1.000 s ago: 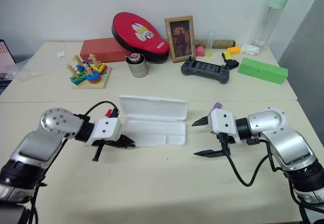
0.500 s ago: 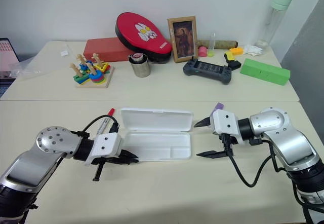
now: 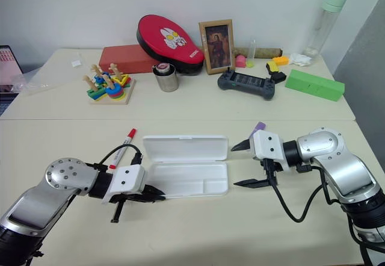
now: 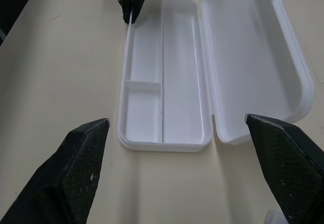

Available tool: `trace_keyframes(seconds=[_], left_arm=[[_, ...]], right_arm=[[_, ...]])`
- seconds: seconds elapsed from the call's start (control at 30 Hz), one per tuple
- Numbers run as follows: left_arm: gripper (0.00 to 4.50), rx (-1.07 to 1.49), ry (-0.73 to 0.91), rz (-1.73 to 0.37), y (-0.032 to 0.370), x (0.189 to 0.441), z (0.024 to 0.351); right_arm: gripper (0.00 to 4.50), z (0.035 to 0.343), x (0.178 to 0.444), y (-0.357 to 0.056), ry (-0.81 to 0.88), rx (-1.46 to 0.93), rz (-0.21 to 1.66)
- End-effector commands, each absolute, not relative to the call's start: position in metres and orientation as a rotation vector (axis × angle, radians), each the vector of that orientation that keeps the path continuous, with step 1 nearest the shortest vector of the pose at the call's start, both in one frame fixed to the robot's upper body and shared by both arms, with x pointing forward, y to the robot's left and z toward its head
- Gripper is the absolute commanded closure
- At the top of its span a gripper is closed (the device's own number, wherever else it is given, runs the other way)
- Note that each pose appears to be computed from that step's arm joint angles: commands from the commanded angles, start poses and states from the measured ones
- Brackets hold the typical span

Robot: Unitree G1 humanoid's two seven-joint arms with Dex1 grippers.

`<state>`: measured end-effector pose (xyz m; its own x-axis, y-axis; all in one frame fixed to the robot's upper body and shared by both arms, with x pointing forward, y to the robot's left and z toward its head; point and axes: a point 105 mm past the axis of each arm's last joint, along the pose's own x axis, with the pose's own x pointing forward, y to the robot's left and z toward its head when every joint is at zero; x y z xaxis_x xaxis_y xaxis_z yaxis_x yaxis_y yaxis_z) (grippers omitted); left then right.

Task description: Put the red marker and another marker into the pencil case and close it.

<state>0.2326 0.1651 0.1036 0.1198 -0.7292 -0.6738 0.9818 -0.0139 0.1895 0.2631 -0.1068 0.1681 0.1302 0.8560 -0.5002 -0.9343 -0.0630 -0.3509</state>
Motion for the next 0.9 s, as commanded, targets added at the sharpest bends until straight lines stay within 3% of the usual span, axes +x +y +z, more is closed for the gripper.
trace_keyframes(seconds=[0.03,0.07,0.3,0.73,0.9], left_arm=[[4.45,0.757,0.394,-1.442,0.16,0.231,0.107],[3.99,0.757,0.393,-1.44,0.16,0.231,0.106],[2.83,0.748,0.375,-1.416,0.159,0.235,0.108],[0.15,0.618,0.349,-1.346,0.167,0.231,0.142],[0.05,0.525,0.343,-1.321,0.17,0.219,0.165]], right_arm=[[0.0,0.181,0.264,-0.107,0.093,-0.738,1.456],[0.0,0.181,0.264,-0.107,0.093,-0.739,1.455],[0.0,0.182,0.265,-0.108,0.093,-0.743,1.452],[0.0,0.188,0.27,-0.113,0.083,-0.747,1.437],[0.0,0.191,0.27,-0.114,0.078,-0.734,1.44]])
